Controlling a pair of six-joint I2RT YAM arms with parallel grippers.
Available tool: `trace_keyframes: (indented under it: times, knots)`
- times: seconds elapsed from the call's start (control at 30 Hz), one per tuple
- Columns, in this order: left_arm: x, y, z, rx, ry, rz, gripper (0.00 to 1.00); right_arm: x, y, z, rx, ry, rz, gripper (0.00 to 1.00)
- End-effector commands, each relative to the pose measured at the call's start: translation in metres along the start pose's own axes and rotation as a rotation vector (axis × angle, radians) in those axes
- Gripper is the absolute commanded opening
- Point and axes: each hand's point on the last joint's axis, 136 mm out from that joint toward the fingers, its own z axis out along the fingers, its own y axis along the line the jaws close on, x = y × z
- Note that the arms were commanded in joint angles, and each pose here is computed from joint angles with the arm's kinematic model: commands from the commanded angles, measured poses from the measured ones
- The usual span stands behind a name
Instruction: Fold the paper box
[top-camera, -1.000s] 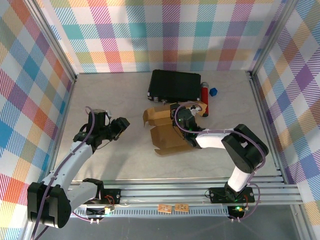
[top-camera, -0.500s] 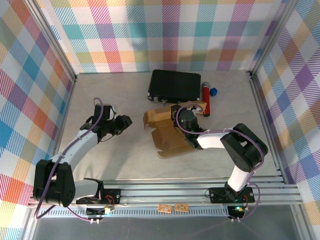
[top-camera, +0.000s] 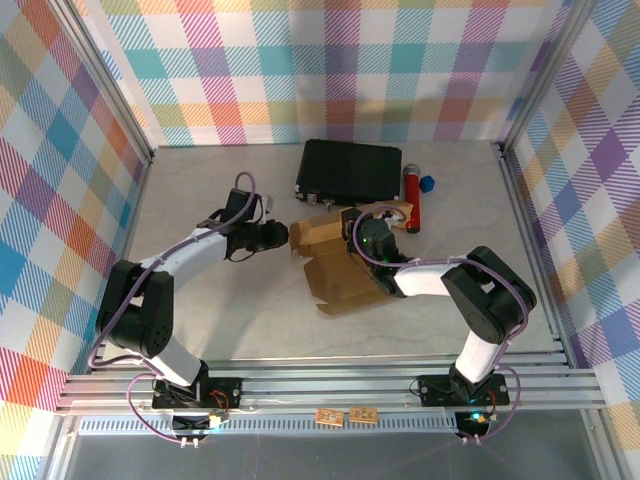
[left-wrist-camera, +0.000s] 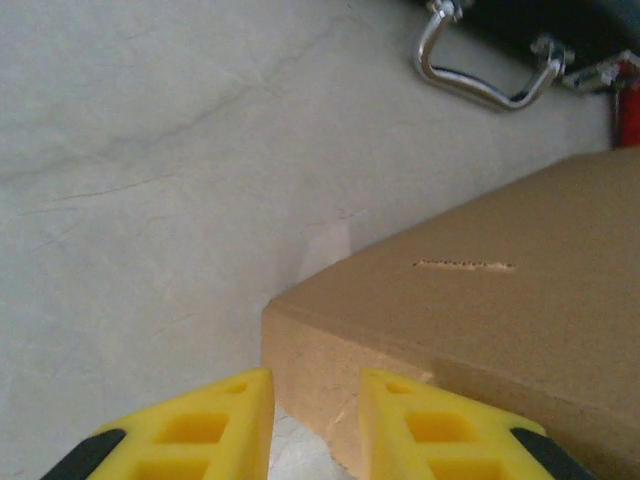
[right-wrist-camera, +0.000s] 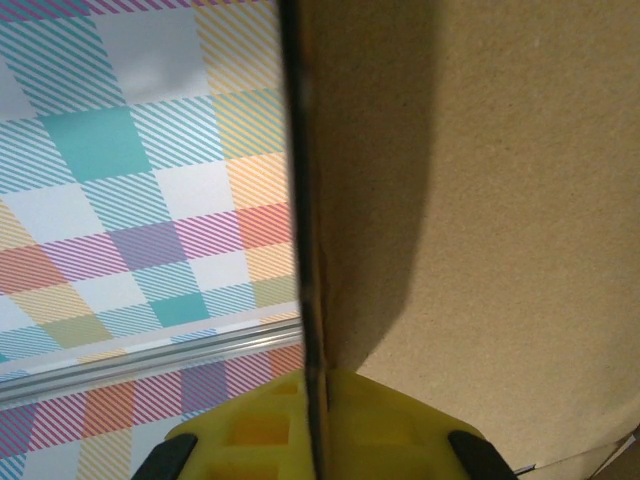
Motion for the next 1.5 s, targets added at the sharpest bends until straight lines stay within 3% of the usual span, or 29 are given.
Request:
trace_keyframes:
  times: [0.0, 0.5, 0.87, 1.23, 1.47]
  knots:
    - [0.005, 0.005, 0.002, -0.038, 0.016, 0.131, 0.27, 0.002, -0.002, 0.004, 0.022, 0.008, 0.009, 0.0]
    - [0.017, -0.035, 0.002, 0.034, -0.007, 0.319, 0.29, 0.005, 0.0, 0.011, 0.019, 0.018, 0.024, 0.0]
    - [0.015, -0.049, 0.004, 0.063, -0.024, 0.403, 0.32, 0.009, -0.002, 0.012, 0.026, 0.042, 0.023, 0.0]
    - [0.017, -0.061, -0.002, 0.12, -0.114, 0.617, 0.32, 0.011, 0.004, 0.014, 0.042, 0.094, 0.007, 0.0]
    - [0.027, -0.07, 0.001, 0.194, -0.094, 0.661, 0.3, 0.011, 0.005, 0.018, 0.039, 0.113, 0.019, 0.0]
